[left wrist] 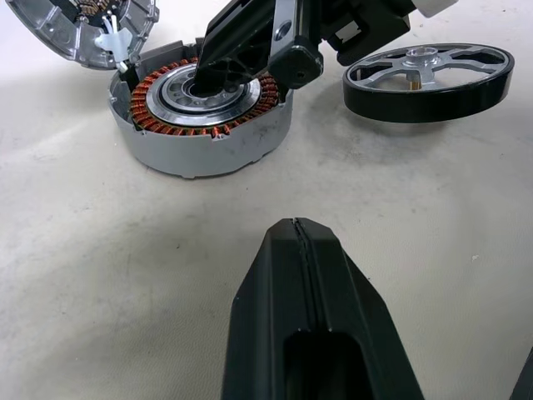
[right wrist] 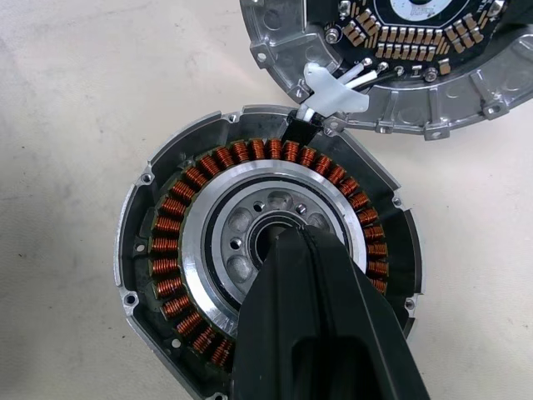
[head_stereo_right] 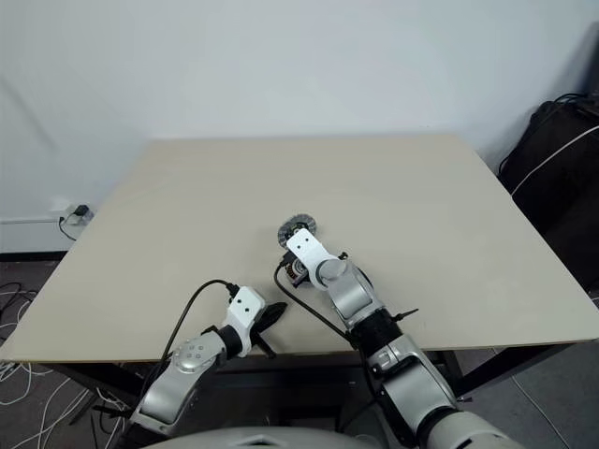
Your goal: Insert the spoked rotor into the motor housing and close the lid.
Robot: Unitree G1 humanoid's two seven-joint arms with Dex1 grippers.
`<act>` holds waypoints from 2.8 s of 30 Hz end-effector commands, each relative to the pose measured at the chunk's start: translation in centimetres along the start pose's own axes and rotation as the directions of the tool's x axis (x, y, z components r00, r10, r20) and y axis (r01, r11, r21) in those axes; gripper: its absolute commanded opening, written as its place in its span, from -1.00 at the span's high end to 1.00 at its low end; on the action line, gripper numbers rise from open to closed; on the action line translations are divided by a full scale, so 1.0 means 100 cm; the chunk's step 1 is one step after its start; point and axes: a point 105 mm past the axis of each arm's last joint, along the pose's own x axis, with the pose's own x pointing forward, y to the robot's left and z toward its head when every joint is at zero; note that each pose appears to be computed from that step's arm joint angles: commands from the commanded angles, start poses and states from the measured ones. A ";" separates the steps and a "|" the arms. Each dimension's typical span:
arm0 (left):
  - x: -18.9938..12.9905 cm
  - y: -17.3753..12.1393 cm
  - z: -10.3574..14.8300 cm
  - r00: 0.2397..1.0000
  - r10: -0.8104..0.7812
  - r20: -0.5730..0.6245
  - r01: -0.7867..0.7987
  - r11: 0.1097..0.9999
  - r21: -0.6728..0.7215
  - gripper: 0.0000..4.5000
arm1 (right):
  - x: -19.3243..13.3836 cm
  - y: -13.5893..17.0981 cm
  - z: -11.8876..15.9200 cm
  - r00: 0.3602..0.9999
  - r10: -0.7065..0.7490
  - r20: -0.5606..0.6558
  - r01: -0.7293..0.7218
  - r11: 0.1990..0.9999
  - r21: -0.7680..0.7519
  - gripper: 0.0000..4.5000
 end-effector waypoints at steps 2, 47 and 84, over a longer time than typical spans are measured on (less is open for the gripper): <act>0.001 0.002 0.015 0.999 0.007 0.050 -0.008 1.000 0.023 1.00 | -0.003 -0.007 0.013 0.998 -0.030 0.053 0.033 0.998 -0.056 0.99; 0.002 0.005 0.024 0.997 0.007 0.078 -0.011 0.998 0.056 1.00 | -0.123 -0.035 -0.092 0.986 -0.111 0.127 -0.097 0.239 0.966 -0.99; -0.006 0.008 0.019 0.999 0.015 0.049 -0.018 0.999 0.048 1.00 | -0.083 0.000 -0.064 0.918 0.028 0.397 -0.388 -0.156 0.908 0.02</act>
